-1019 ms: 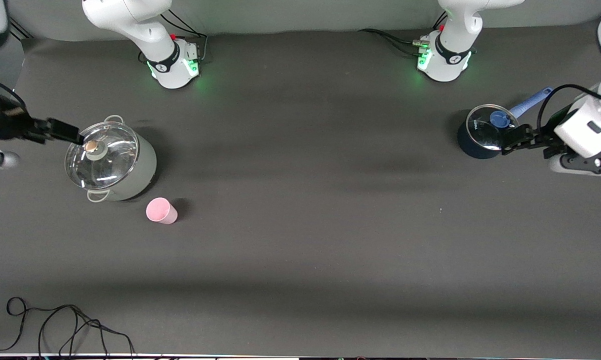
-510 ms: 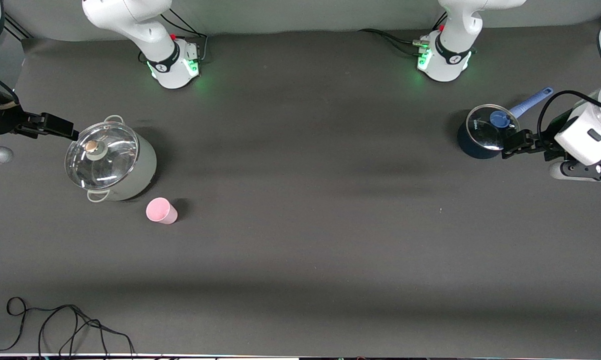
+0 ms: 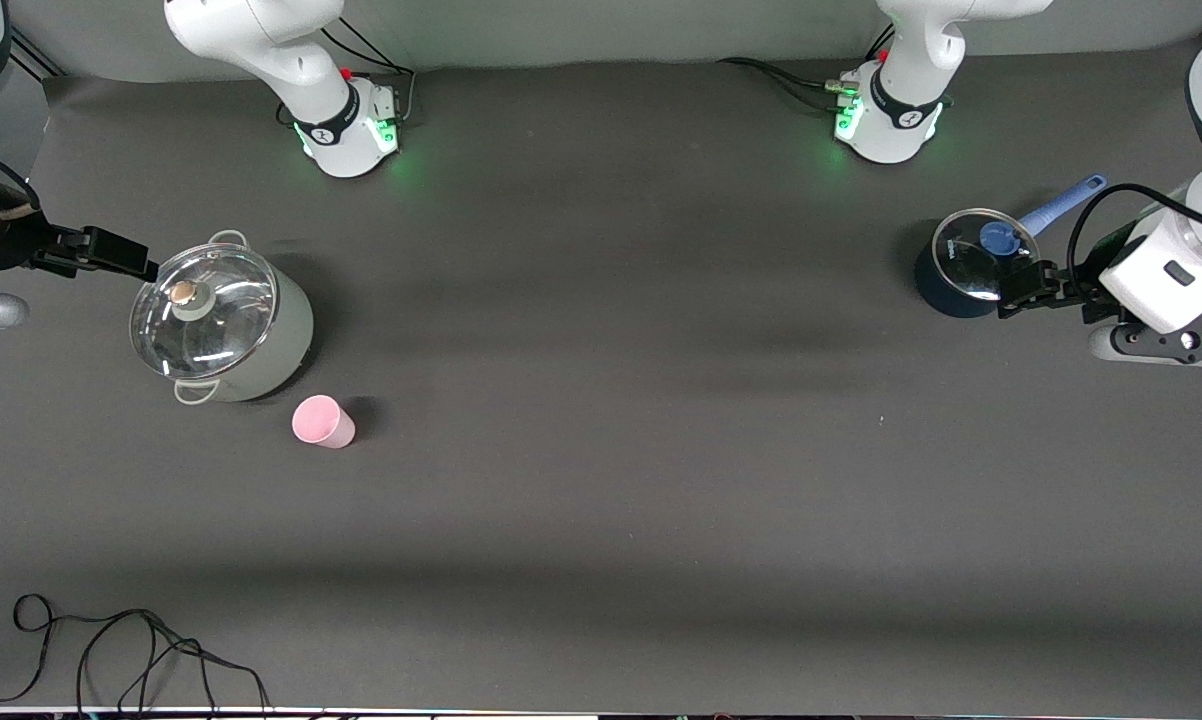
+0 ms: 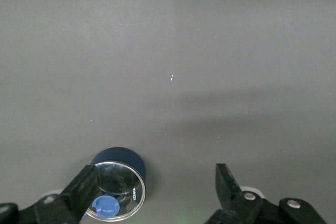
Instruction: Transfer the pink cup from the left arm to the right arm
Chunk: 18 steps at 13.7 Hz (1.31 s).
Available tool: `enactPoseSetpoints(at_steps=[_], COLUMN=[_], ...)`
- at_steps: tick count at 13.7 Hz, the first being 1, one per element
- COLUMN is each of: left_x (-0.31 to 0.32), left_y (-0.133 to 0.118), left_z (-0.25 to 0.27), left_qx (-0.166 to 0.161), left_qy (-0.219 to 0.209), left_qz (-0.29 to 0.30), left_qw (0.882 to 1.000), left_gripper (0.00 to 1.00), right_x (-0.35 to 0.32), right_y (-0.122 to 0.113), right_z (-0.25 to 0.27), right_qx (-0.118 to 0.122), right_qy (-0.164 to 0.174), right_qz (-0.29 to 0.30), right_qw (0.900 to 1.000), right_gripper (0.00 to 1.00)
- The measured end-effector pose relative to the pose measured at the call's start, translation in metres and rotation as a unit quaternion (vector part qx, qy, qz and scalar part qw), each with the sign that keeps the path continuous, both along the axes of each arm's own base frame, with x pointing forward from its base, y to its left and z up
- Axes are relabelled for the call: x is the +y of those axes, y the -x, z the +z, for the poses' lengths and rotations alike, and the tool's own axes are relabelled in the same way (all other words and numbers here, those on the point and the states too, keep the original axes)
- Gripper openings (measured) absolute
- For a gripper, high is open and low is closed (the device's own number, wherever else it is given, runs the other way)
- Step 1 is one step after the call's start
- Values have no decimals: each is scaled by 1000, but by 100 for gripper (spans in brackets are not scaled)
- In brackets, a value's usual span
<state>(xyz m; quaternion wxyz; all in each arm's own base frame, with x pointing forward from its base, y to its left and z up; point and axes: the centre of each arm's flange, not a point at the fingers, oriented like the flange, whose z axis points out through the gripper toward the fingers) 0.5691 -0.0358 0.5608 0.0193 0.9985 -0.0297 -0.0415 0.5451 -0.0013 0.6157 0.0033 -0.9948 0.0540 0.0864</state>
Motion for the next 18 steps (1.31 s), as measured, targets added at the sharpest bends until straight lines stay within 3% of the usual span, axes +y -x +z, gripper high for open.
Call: enactPoseSetpoints(at_steps=[4,11,14,18], left_x=[20,10,5,6], left_y=[8,19,19,19], left_z=[17,35,35,36], left_qx=[5,-1,-2,-2], left_qy=[-44,-44,-47,-25], left_qz=[-19,-16,17,30], left_qw=[999,999,999,999], left_gripper=[100,100,100,100], right_x=[0,3,0,4], right_y=[0,1,9,23], right_z=[0,1,6,5], right_qx=[0,-1,-24,-36], right_qy=[0,-3,-6,-8], right_qz=[0,4,3,8], right_qw=[1000,1000,1000,999], right_gripper=[100,100,100,100])
